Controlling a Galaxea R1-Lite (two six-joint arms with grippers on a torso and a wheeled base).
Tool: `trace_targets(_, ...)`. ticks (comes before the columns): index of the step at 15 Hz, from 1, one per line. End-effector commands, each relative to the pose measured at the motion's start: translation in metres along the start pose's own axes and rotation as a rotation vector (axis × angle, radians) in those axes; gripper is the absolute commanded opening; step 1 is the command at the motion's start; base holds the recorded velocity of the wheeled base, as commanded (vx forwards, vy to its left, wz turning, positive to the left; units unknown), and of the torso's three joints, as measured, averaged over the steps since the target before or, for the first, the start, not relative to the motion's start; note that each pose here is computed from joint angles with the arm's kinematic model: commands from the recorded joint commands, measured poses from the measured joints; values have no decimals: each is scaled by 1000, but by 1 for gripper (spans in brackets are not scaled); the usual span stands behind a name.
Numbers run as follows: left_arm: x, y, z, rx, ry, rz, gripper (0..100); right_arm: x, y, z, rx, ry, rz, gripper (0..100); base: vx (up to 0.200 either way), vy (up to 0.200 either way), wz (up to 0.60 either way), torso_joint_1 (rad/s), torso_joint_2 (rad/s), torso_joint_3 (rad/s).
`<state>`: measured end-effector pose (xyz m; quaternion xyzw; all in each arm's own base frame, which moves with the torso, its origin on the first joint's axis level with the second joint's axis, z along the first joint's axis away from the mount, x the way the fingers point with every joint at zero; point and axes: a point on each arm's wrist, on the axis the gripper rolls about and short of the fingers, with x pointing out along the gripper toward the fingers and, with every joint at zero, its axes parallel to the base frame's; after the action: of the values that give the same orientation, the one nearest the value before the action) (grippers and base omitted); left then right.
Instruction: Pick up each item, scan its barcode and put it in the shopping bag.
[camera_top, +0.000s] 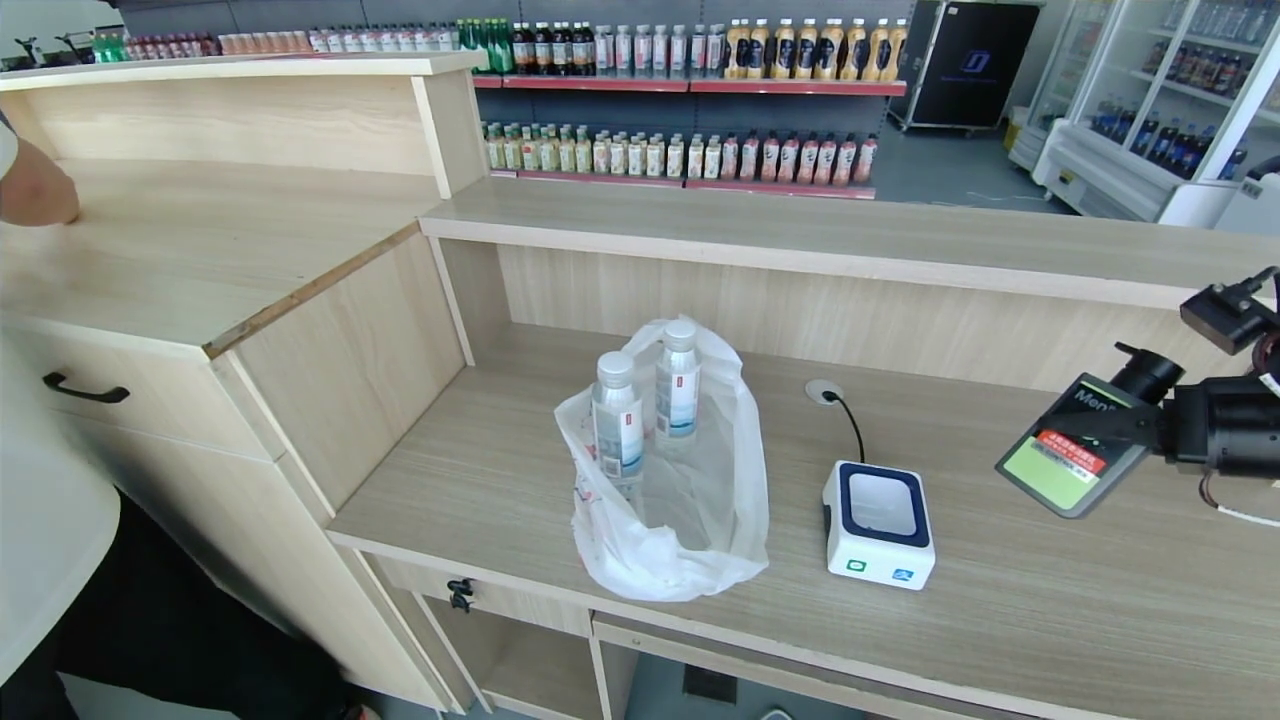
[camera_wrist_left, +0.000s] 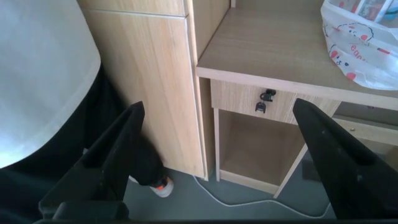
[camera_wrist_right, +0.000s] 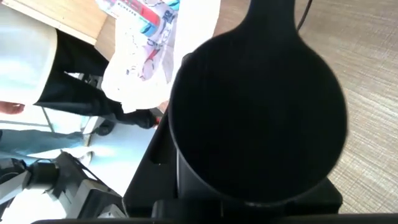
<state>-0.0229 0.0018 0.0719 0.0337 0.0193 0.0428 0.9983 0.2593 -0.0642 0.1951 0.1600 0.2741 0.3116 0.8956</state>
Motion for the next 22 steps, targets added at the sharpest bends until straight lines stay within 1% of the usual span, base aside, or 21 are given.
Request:
trace_targets(1, 0, 0, 0, 0, 0, 1, 100, 7, -6, -5, 15, 23, 20, 0, 0, 0, 0, 0, 0, 0)
trace_targets(5, 0, 0, 0, 0, 0, 1, 100, 12, -3, -11, 16, 38, 90, 0, 0, 0, 0, 0, 0, 0)
trace_targets(7, 0, 0, 0, 0, 0, 1, 100, 15, -3, -16, -11, 51, 101, 0, 0, 0, 0, 0, 0, 0)
trace_targets(10, 0, 0, 0, 0, 0, 1, 100, 18, -4, -22, -27, 65, 105, 0, 0, 0, 0, 0, 0, 0)
trace_targets(18, 0, 0, 0, 0, 0, 1, 100, 19, -3, -18, -41, 59, 109, 0, 0, 0, 0, 0, 0, 0)
trace_targets(22, 0, 0, 0, 0, 0, 1, 100, 26, -9, -19, -49, 61, 115, 0, 0, 0, 0, 0, 0, 0)
